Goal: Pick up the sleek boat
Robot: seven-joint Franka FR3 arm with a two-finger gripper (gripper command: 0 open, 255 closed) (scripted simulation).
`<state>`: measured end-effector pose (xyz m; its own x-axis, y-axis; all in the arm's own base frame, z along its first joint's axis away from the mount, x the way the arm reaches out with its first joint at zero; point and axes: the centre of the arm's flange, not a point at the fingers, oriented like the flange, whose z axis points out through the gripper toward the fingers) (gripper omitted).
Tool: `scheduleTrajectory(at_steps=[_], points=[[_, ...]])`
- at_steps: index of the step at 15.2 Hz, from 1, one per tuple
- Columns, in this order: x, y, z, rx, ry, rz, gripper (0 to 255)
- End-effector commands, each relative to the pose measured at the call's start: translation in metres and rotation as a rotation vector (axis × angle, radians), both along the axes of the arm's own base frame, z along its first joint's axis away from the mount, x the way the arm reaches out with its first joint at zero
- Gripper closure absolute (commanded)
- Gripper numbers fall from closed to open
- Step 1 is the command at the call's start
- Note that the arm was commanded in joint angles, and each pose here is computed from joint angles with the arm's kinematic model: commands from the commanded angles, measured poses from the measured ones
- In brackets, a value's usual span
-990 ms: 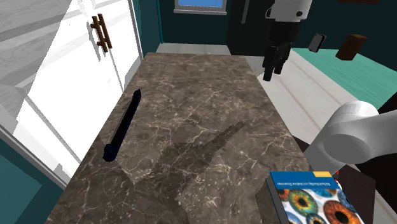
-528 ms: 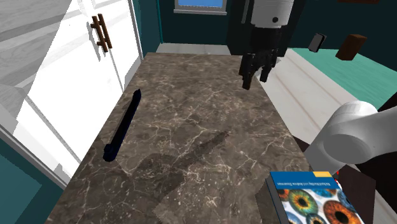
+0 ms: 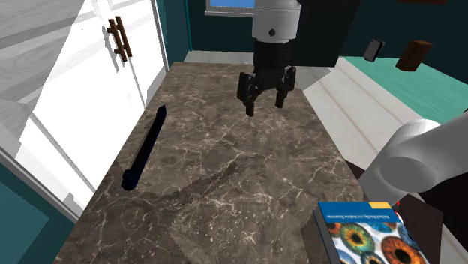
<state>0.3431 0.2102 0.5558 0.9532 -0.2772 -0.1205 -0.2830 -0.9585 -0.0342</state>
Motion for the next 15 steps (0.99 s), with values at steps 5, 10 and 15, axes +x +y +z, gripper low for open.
scheduleTrajectory(at_steps=[5,10,15], points=[[0.041,0.068,-0.011,-0.019,0.003,-0.129,0],[0.081,0.120,-0.021,-0.037,0.005,-0.234,0],[0.127,0.167,-0.032,-0.055,0.007,-0.339,0]])
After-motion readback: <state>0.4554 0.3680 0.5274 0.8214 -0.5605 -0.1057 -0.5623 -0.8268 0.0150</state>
